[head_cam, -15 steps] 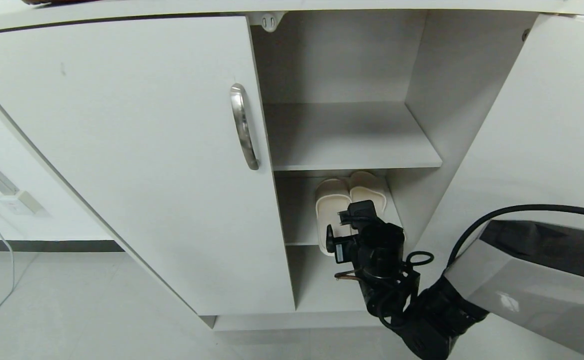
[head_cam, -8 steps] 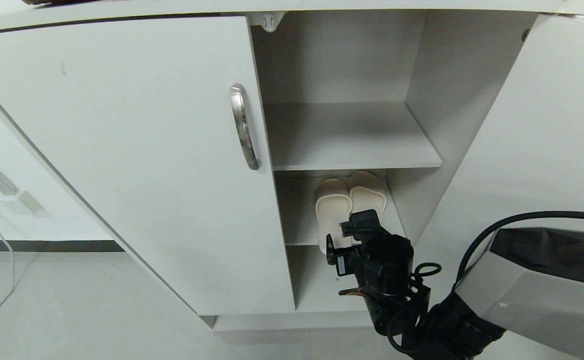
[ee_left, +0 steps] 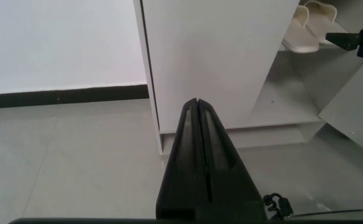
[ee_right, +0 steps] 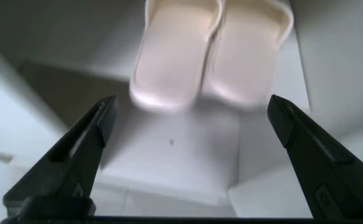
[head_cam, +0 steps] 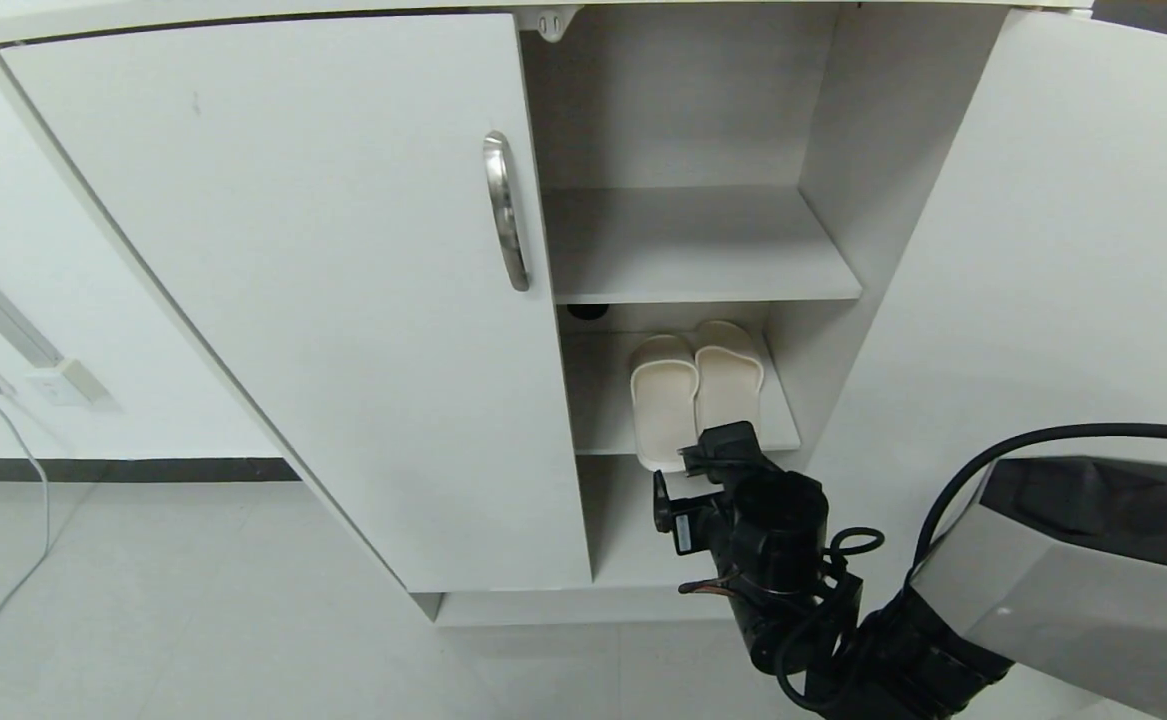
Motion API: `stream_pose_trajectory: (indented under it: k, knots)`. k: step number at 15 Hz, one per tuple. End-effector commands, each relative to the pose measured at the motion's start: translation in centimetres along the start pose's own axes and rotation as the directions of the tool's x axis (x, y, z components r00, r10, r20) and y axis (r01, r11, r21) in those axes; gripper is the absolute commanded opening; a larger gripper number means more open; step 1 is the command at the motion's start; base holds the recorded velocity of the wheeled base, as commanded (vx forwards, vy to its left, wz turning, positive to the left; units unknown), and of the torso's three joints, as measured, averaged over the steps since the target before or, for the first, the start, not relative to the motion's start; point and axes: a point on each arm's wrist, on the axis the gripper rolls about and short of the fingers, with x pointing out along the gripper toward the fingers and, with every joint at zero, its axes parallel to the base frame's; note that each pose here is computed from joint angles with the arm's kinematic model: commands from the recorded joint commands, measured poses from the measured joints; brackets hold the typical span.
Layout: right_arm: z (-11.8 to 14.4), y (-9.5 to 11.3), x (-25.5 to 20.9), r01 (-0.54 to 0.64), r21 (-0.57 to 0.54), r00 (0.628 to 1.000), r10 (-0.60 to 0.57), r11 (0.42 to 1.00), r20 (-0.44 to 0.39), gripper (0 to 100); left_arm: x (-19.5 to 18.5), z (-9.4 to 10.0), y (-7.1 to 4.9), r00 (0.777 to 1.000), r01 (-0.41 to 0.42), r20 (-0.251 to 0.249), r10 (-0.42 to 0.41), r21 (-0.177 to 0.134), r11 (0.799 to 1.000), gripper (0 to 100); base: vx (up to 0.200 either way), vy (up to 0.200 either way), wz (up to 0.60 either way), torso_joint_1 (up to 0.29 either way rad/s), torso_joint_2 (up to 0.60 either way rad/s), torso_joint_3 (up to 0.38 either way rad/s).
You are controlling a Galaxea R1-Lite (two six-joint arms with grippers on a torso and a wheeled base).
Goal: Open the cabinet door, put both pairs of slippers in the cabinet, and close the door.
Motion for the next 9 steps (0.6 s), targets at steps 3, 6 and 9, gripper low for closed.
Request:
stream_pose_trajectory:
  k: [3, 6, 9]
  knots:
    - [0.06, 0.01, -0.02, 0.000, 0.000, 1.000, 0.000, 1.000, 0.001, 100, 0.01, 0.00, 0.00, 1.000, 0.000, -0.002, 0.000, 0.000, 1.000, 0, -0.133, 0.000, 0.00, 0.000, 0.00, 0.002]
    - [0.13, 0.04, 0.02, 0.000, 0.002, 1.000, 0.000, 1.000, 0.003, 100, 0.01, 0.00, 0.00, 1.000, 0.000, -0.002, 0.000, 0.003, 1.000, 0, 0.000, 0.000, 0.00, 0.000, 0.00, 0.000]
    - [0.12, -0.01, 0.05, 0.001, 0.000, 1.000, -0.001, 1.000, 0.003, 100, 0.01, 0.00, 0.00, 1.000, 0.000, -0.002, 0.000, 0.004, 1.000, 0, 0.000, 0.000, 0.00, 0.000, 0.00, 0.000]
